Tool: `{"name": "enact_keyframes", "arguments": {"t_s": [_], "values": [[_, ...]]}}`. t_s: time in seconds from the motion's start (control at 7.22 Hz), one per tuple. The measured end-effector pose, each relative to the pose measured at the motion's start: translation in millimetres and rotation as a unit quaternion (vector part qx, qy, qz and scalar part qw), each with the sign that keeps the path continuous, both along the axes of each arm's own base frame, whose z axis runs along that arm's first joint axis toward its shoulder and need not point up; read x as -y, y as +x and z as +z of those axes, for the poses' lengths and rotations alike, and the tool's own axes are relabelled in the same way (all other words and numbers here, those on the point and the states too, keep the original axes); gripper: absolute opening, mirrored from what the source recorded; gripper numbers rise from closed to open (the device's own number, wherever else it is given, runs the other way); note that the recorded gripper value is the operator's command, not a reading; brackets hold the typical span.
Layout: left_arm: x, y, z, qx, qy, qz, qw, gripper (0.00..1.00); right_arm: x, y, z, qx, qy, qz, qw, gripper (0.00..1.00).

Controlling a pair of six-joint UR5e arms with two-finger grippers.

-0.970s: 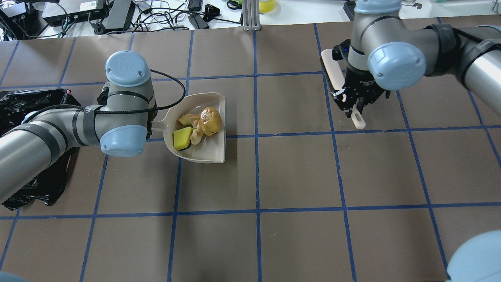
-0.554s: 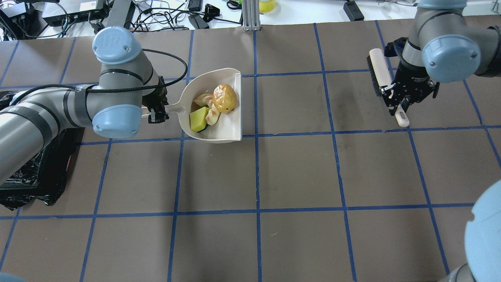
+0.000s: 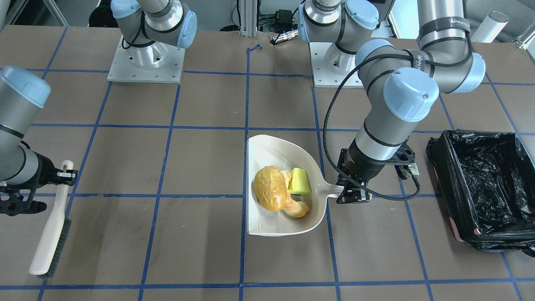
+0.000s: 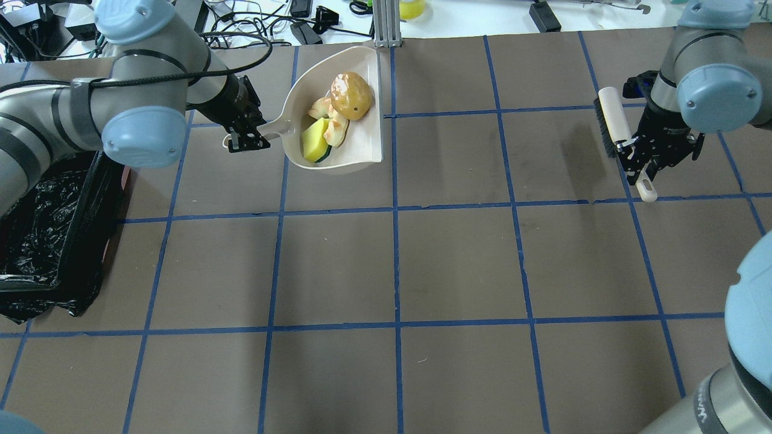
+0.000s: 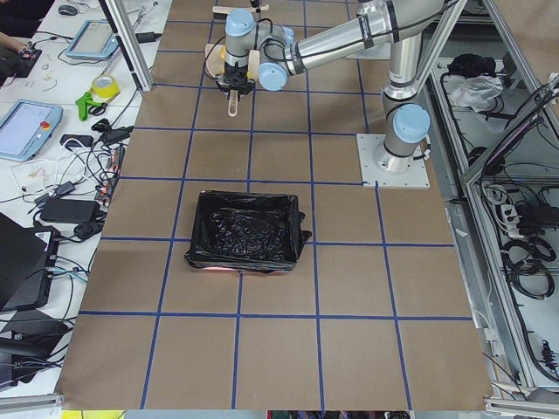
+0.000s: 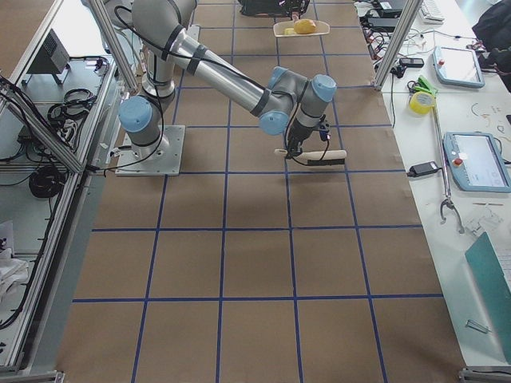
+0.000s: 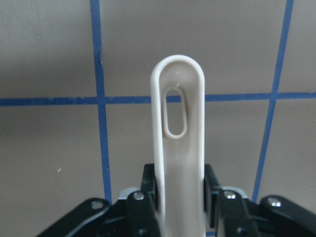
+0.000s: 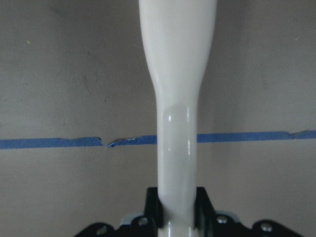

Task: Sweep and dump trash into bin
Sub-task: 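Carry the dustpan over the black bin with the left gripper and tip it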

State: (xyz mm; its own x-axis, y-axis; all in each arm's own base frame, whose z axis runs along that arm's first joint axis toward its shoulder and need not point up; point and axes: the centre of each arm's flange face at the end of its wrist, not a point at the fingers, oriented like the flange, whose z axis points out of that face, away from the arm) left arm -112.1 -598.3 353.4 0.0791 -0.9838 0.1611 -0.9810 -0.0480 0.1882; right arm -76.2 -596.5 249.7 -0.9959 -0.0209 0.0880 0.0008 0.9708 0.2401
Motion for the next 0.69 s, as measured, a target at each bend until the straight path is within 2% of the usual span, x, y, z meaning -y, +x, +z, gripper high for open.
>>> {"name": "enact_keyframes", "arguments": {"t_s": [0.42, 0.69], "values": [[7.1, 46.7, 27.5, -0.025, -0.004, 0.025, 0.9994, 0.0, 1.8, -2.6, -14.5, 0.0, 0.011, -0.007, 0.9999, 0.01], [2.9, 77.2, 43.2, -0.025, -0.014, 0.044, 0.9986, 0.0, 1.6, -2.6, -17.2, 0.0, 0.013, -0.009, 0.9999, 0.07]]}}
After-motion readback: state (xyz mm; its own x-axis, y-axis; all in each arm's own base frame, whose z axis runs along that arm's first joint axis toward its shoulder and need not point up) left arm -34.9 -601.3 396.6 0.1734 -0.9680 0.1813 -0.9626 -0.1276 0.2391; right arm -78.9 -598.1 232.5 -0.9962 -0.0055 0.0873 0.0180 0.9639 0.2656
